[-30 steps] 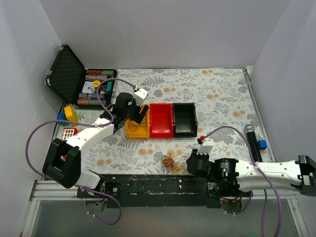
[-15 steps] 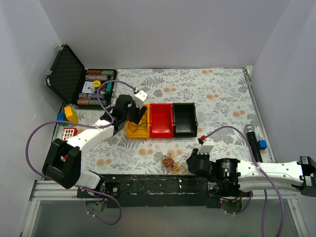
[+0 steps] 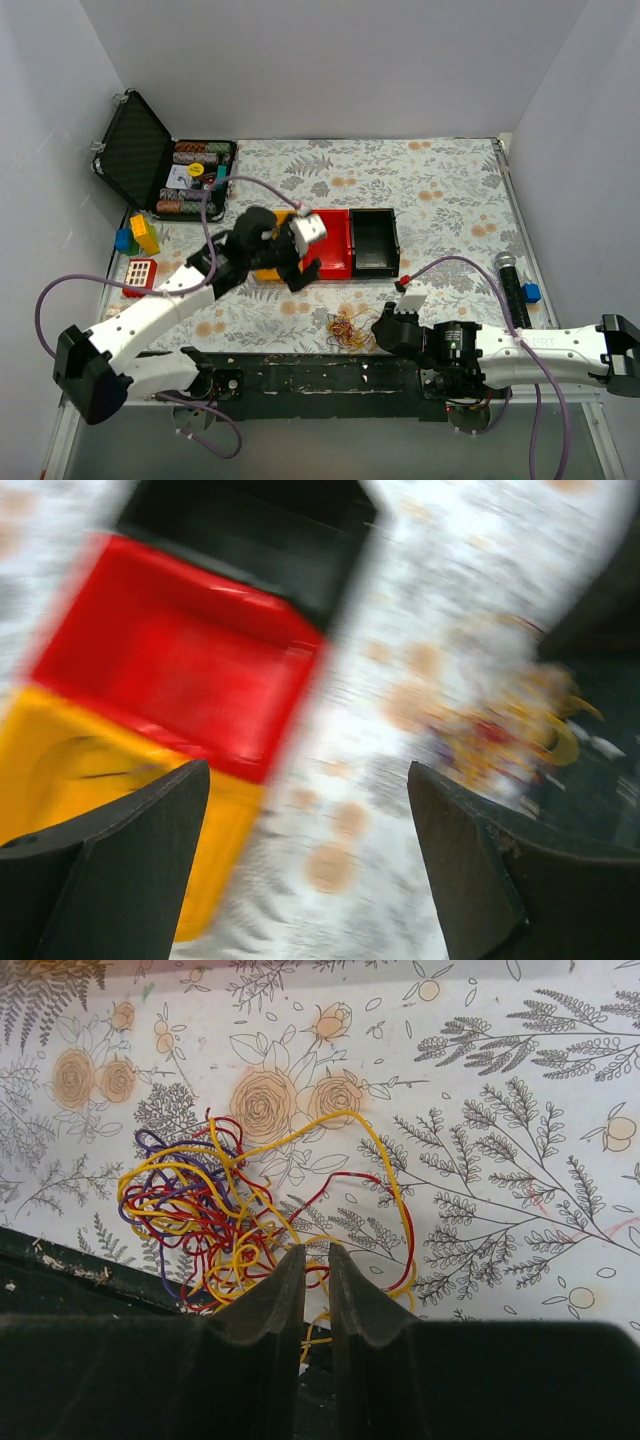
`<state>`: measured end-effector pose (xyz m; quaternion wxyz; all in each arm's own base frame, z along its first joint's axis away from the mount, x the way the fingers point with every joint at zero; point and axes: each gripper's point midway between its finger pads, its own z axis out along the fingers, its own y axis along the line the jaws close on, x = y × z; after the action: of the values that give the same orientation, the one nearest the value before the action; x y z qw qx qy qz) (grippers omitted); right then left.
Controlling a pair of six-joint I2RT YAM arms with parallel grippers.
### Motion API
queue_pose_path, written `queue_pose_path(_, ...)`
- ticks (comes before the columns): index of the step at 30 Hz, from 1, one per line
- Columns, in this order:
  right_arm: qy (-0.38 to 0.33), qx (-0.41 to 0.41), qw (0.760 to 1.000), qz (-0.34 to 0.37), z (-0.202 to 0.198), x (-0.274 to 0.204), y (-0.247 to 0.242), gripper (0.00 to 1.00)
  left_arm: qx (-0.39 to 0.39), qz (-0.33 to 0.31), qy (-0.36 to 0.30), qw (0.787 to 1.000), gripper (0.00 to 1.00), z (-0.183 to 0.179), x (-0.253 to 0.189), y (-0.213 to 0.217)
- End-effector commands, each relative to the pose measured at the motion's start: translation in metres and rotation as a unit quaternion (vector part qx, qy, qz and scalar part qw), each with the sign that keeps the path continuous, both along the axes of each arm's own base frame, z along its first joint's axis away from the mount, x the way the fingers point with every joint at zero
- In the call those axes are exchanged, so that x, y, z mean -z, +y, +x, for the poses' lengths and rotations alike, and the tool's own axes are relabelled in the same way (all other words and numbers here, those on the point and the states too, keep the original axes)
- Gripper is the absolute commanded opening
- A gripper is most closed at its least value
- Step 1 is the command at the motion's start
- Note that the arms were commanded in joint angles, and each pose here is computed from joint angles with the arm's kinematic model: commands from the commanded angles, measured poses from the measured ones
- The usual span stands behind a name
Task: Untangle the cables
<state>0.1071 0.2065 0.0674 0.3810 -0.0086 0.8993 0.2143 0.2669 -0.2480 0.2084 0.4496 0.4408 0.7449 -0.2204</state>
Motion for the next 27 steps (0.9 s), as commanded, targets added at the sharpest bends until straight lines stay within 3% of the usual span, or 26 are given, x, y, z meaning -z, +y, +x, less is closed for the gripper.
queue_pose_path(1,0.002,-0.006,1.0,0.01,-0.002,0.005,0.008,0.22,0.138,0.028,0.116,0.983,0.79,-0.116,0.063,-0.015)
queue_pose_path(4,0.01,-0.007,1.0,0.011,-0.004,0.01,0.009,0.22,0.154,0.044,0.159,0.974,0.78,-0.131,0.09,-0.02)
queue_pose_path(8,0.012,-0.008,1.0,0.011,-0.005,0.01,0.009,0.22,0.185,0.063,0.139,0.971,0.79,-0.134,0.098,-0.043)
queue_pose_path(17,0.024,-0.007,1.0,0.008,-0.008,0.018,0.006,0.19,0.201,0.068,0.17,0.962,0.79,-0.126,0.105,-0.087)
queue_pose_path(23,0.029,-0.012,0.999,0.012,-0.011,0.025,0.006,0.19,0.177,0.083,0.191,0.962,0.63,-0.125,0.114,-0.095)
queue_pose_path(27,0.034,-0.015,0.999,0.014,-0.013,0.029,0.006,0.18,0.171,0.097,0.178,0.964,0.61,-0.124,0.133,-0.089)
